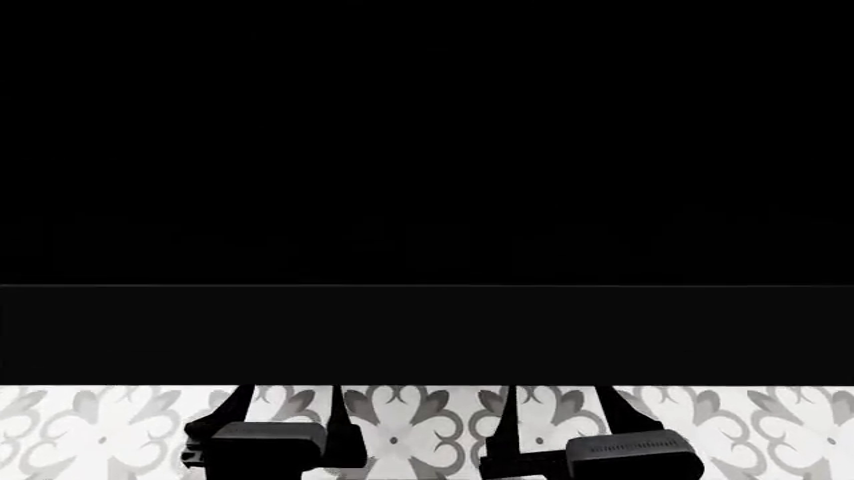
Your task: Close the dishwasher door
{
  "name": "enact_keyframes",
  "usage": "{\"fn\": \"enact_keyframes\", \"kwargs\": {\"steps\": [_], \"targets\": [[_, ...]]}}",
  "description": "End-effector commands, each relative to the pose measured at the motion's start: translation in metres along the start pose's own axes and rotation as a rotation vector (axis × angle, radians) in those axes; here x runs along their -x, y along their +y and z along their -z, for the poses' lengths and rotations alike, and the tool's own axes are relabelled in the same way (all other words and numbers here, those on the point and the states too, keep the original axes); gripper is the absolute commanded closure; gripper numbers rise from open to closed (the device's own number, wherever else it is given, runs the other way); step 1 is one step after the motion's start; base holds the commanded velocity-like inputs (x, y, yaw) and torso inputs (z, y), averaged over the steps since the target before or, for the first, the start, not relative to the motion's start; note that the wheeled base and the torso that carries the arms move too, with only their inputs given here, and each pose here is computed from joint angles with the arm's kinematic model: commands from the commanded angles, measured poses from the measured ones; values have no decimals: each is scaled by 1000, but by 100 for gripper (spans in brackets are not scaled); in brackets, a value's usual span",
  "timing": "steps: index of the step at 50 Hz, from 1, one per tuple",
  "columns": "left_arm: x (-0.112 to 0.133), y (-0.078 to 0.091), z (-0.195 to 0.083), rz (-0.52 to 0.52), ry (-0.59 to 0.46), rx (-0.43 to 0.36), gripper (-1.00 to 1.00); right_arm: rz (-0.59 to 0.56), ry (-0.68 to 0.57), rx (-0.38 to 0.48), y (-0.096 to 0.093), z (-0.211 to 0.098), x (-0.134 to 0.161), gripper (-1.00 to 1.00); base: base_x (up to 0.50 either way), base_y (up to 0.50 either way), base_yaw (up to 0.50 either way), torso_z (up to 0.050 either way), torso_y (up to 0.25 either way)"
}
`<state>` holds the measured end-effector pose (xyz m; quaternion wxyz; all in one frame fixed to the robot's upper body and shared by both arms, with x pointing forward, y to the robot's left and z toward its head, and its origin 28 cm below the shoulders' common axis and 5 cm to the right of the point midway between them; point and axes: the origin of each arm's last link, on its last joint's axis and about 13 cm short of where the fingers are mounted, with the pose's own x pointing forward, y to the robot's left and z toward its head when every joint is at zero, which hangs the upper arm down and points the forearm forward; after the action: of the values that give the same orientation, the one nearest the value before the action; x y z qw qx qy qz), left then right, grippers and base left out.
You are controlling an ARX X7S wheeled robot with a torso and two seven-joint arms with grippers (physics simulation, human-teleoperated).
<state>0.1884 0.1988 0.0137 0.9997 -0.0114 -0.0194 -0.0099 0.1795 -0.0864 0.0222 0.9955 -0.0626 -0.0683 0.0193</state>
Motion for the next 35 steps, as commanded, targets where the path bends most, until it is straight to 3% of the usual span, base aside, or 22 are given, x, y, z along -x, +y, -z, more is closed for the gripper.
{"fn": "enact_keyframes", "kwargs": {"steps": [1,8,17,35], "targets": [[0,1,-1,-1,-3,-1,-100,0,-5,3,0,-1,0,-100,0,0,0,0,0],[-5,1,-10,-1,-43,-14,-100,32,-37,13,-2,-9,-6,-100,0,0,0,0,0],[-38,2,-39,9,-149,-57,-100,151,-93,17,-12,-27,-45,-100,0,0,0,0,0],[-93,-1,-73,41,-213,-31,-100,186,-64,33,-18,-41,-115,-100,0,0,0,0,1]]}}
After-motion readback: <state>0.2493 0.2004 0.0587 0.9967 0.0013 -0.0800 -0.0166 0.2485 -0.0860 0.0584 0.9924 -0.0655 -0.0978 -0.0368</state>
